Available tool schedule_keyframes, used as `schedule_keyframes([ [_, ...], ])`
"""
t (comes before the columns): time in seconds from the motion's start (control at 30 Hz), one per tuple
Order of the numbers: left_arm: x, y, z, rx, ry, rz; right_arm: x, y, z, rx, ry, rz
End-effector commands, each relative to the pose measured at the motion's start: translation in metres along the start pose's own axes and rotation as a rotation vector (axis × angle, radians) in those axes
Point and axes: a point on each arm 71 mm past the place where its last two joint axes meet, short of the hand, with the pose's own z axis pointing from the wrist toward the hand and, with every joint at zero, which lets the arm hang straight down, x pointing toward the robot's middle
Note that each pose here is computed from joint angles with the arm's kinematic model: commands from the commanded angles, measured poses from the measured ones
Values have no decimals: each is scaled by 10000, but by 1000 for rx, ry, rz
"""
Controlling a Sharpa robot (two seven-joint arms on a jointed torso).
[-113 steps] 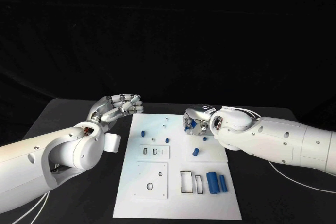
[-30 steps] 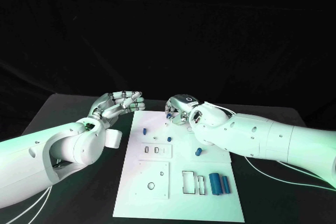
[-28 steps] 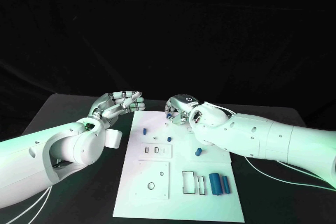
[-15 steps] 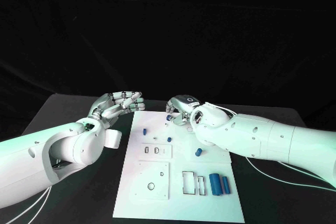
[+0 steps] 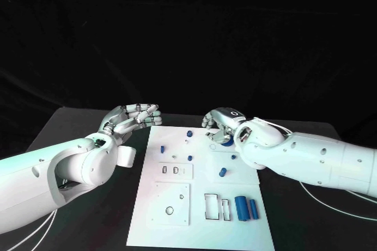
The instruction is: Assemble the parts on the task board
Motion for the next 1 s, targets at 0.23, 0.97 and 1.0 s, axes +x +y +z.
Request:
schedule_keyframes([
  [0.23, -29, -10, 2, 5, 13, -13, -209, -475, -368, 194, 43, 128],
  [0.97, -37, 9, 21, -3, 12, -15, -94, -692, -343, 293, 142, 162],
  [1.0, -38, 11, 22, -4, 11, -14, -85, -681, -334, 293, 144, 162],
])
